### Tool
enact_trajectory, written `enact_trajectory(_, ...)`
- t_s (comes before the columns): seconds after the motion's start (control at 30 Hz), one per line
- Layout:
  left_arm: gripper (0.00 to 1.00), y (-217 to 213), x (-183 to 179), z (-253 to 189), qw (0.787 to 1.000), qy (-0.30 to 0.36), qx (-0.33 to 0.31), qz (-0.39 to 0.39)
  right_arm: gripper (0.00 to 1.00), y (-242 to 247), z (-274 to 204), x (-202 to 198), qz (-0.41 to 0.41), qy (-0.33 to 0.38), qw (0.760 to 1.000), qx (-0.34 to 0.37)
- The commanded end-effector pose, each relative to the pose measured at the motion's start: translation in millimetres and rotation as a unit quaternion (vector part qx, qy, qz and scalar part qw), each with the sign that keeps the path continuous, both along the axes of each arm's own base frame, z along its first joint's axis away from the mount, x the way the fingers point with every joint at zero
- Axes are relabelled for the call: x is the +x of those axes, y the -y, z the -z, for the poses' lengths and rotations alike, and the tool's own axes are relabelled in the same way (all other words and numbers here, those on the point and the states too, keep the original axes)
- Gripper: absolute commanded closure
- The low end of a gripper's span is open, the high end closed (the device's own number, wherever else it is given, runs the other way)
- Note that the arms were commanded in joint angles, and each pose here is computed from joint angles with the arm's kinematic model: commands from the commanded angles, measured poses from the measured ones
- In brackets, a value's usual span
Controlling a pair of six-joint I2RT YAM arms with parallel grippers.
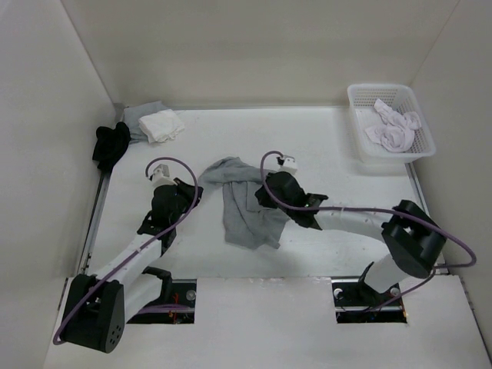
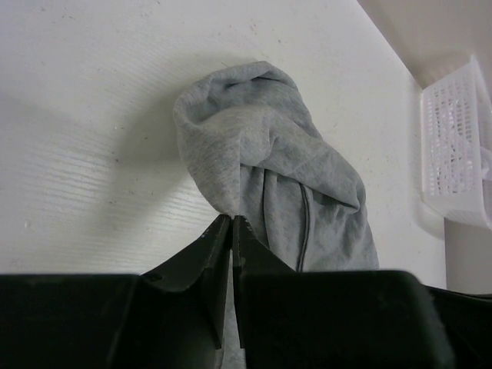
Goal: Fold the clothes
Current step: Flatten the tank top out
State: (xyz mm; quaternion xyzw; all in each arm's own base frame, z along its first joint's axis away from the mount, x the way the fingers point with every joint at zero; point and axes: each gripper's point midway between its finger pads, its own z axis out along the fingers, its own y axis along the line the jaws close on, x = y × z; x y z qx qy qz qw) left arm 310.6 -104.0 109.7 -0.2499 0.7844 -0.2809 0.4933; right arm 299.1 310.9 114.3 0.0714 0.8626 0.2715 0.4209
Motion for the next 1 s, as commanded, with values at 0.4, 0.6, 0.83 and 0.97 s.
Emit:
enact_trajectory(0.4,0.96,6.3,-1.2,-7.5,1.000,0.021,-0.013,0.013,0.68,-50.5,43.6,-13.8,-0.086,-0.033,0.992,-0.085)
enact_trajectory(0.6,0.96,6.1,-1.8,-5.6,1.000,0.020,-0.013,0.013,0.67,-51.5,56.4,-18.9,-0.083,-0.050,0.991,-0.091)
enact_trajectory(0.83,0.96,5.8,-2.1,-5.4,1.000,0.020,-0.013,0.013,0.70,-47.2,57.5,-15.4,-0.067,-0.047,0.992,-0.096)
enact_trajectory(0.97,0.96,6.0,-2.2,-5.0,1.000,0.019,-0.013,0.014,0.70,-41.8,59.0,-15.9,-0.059,-0.049,0.992,-0.096)
